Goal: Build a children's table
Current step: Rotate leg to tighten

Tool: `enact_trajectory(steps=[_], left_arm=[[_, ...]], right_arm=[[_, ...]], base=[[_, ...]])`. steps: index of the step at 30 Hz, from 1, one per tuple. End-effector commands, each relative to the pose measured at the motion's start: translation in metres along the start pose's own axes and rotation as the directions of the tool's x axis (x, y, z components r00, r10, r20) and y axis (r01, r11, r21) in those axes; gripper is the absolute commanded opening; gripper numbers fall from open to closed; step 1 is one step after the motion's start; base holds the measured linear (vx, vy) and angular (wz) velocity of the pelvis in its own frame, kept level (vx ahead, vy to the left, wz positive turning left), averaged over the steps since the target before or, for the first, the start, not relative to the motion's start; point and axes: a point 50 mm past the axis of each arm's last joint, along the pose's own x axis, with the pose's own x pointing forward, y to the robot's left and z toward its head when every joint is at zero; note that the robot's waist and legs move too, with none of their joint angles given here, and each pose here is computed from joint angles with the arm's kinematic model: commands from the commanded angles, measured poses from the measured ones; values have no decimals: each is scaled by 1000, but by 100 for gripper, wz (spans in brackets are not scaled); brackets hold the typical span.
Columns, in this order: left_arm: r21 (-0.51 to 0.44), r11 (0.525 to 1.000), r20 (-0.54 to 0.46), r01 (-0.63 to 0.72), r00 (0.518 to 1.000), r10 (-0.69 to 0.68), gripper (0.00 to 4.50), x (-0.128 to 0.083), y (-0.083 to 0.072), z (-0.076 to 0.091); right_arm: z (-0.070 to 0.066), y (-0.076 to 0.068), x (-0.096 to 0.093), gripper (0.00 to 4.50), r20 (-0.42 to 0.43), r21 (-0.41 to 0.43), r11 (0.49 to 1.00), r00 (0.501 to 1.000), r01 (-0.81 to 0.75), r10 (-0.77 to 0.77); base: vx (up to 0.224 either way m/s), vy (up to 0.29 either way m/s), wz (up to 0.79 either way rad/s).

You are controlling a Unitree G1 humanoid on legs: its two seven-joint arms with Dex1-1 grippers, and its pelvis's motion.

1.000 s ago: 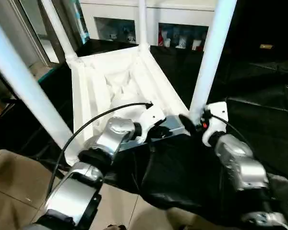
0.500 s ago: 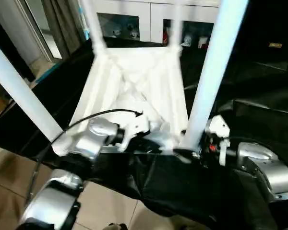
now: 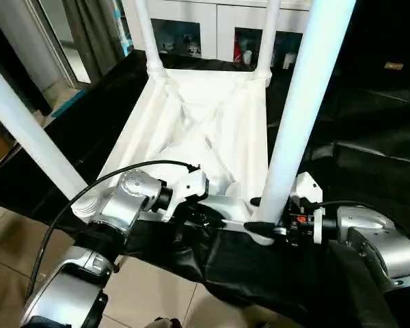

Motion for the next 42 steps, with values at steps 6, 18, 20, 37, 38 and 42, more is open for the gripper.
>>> enact_trajectory(steps=[6, 18, 20, 37, 38, 42], left_arm=[[-95, 945, 95, -312, 942, 321, 0, 36, 25, 24], [-113, 919, 114, -377, 914, 389, 0, 63, 29, 41], [-104, 927, 113, -361, 922, 371, 0, 61, 29, 40], [-4, 997, 44, 77, 996, -76, 0, 6, 3, 7], [-7, 996, 39, 94, 995, -94, 0, 2, 2, 5], [-12, 992, 30, 128, 991, -127, 0, -6, -1, 3]], right_arm=[[-19, -19, 37, 264, -14, 146, 894, 905, 424, -426], [0, -11, 78, 333, 91, 269, 847, 864, 458, -495], [2, -11, 75, 333, 106, 273, 856, 870, 439, -481], [2, 1, 4, 365, -20, -29, 999, 999, -35, 35], [2, 0, 1, 365, -32, -33, 998, 998, -51, 50], [5, 0, -5, 351, -50, -37, 995, 994, -98, 96]], base=[[0, 0, 0], [0, 0, 0], [0, 0, 0], [0, 0, 0], [0, 0, 0], [0, 0, 0]])
